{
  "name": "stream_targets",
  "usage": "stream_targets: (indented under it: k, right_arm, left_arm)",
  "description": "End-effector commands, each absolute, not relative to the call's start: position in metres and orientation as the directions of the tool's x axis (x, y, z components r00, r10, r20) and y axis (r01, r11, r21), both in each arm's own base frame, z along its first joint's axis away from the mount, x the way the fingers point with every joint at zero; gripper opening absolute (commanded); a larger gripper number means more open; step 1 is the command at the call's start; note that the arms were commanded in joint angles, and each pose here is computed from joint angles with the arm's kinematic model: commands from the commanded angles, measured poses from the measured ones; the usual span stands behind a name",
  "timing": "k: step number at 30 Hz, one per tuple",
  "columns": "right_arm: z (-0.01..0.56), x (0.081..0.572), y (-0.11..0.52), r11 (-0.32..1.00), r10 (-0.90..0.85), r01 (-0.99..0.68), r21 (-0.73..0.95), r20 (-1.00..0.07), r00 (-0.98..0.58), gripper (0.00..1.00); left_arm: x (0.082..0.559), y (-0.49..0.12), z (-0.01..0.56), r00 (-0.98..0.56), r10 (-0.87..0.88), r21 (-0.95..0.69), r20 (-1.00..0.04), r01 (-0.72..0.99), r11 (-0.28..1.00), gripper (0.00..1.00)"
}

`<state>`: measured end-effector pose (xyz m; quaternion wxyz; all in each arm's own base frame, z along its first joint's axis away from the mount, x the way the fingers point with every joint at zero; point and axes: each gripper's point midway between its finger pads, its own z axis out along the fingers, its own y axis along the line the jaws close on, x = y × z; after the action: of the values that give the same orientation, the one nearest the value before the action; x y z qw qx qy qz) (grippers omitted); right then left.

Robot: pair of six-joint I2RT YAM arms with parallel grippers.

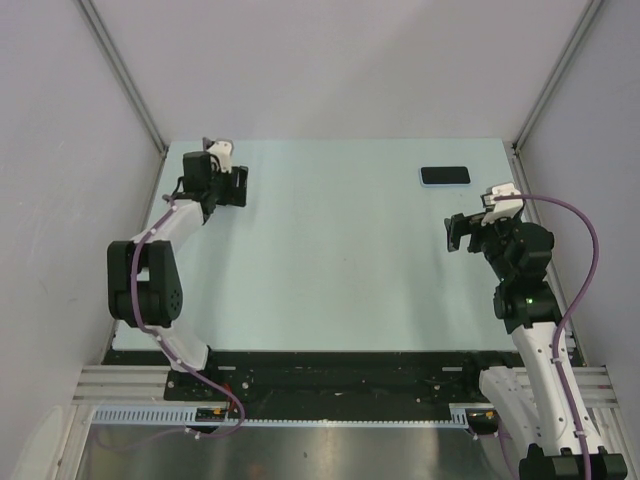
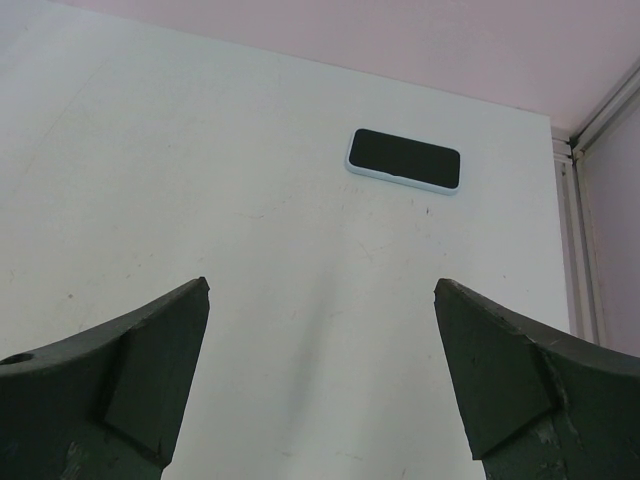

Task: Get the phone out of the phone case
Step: Move the phone to the center of the board.

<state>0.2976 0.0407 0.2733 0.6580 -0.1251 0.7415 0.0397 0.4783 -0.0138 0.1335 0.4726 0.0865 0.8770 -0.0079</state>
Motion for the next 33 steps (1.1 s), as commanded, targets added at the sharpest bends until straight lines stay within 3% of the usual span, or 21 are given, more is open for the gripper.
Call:
stream_targets:
  k: [1, 33]
  right_arm:
    - [0.276, 0.3, 0.043, 0.961, -0.145, -0.247, -0.12, -0.986, -0.083, 1.0]
    - [0.27, 0.302, 0.043, 0.961, -0.151, -0.249, -0.122, -0.984, -0.097, 1.0]
  left_arm:
    - [0.503, -0.001, 0.152, -0.495, 0.145, 0.109, -0.856, 0.102, 0.989, 1.0]
    - [0.537, 0.021, 0.088, -0.61, 0.057, 0.02, -0.79, 0.067, 0.998, 1.0]
